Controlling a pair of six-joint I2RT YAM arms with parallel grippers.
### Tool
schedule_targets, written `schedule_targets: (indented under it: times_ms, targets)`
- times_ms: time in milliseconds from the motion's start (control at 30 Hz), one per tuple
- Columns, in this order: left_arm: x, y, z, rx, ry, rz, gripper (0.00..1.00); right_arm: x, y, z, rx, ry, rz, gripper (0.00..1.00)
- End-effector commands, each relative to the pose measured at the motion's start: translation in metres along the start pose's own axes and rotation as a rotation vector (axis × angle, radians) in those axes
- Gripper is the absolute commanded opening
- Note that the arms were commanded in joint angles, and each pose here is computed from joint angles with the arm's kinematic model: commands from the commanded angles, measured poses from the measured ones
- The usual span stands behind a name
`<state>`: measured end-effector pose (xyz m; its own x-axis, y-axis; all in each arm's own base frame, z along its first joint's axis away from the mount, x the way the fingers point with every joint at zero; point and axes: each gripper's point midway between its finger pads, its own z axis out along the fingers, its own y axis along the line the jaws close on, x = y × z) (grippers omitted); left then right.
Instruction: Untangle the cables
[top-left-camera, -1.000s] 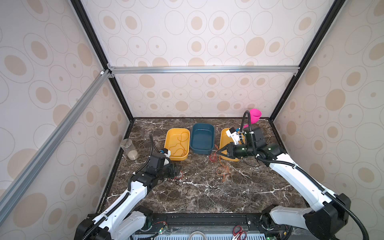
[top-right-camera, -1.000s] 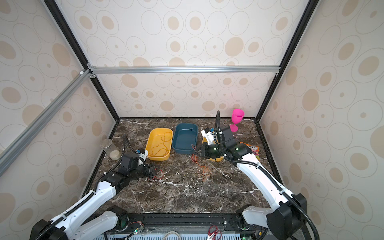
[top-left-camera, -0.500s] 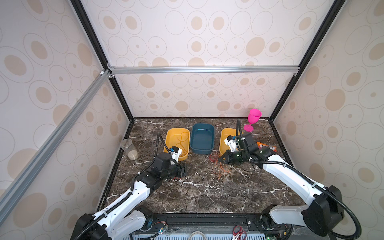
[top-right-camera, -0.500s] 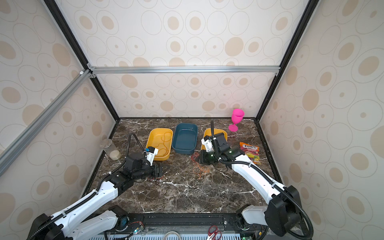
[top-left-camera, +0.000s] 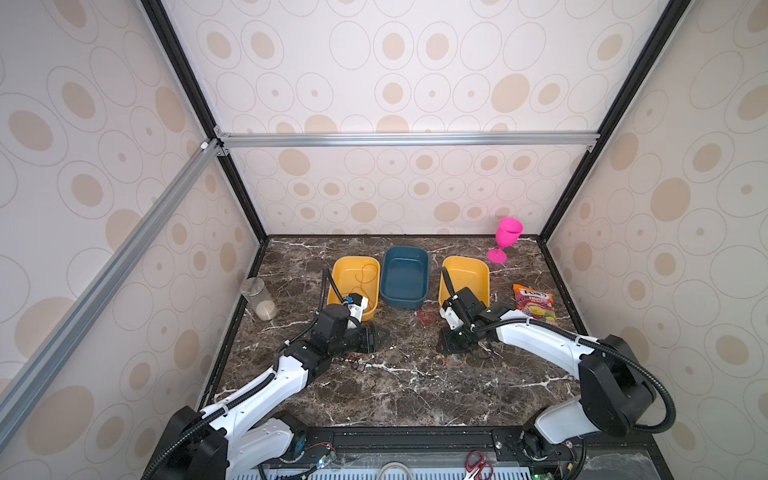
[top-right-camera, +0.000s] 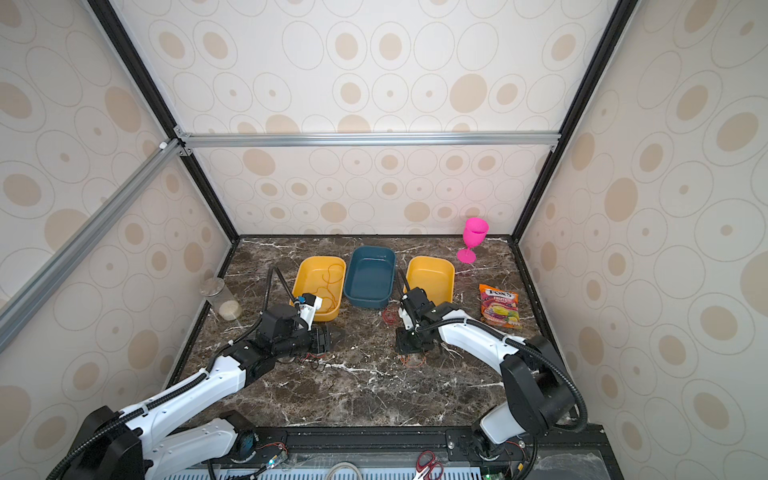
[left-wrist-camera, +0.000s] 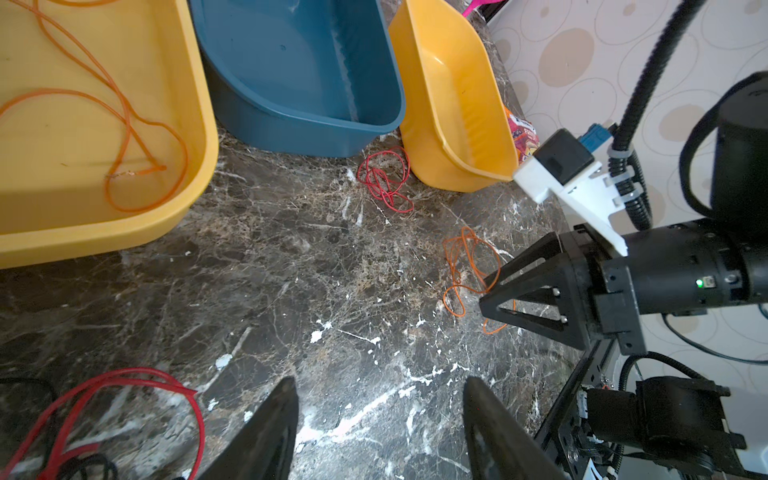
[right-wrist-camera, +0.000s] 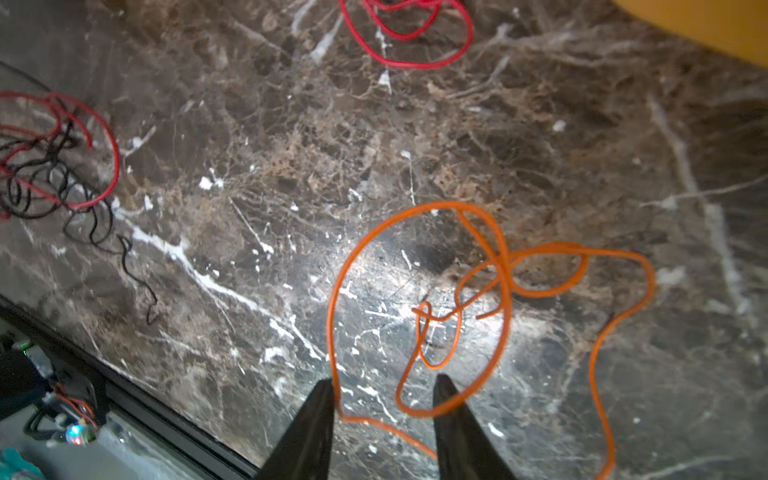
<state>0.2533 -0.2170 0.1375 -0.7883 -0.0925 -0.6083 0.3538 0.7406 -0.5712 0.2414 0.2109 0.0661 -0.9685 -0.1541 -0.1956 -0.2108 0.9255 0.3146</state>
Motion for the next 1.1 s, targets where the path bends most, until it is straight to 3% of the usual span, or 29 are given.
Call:
schedule_targets:
  times_ms: [0,200,333,567,867,967,1067]
  targets:
    - [-0.002,0.001,0.0,-0.01,-0.017,0.016,0.63,-0.007,-0.009,0.001,0.113,-0.017,-0.017,0.56]
    - [0.003,0.005,0.001,-0.023,-0.009,0.017,0.63,-0.014,-0.013,0.012,0.222,-0.027,-0.009,0.56]
    - [0.004,0.008,-0.001,-0.034,-0.014,0.025,0.63,-0.014,-0.008,0.021,0.224,-0.01,-0.02,0.44]
    - [0.007,0.012,-0.001,-0.043,-0.02,0.024,0.63,-0.016,0.004,0.034,0.212,-0.009,-0.055,0.42]
    - [0.008,0.012,-0.001,-0.043,-0.016,0.022,0.63,-0.025,0.008,0.051,0.207,0.003,-0.092,0.15]
    - [0.009,0.014,-0.002,-0.048,-0.017,0.019,0.63,-0.027,0.016,0.047,0.182,-0.008,-0.098,0.0]
    - [0.01,0.015,-0.003,-0.05,-0.023,0.016,0.63,-0.027,0.025,0.041,0.16,-0.012,-0.112,0.0]
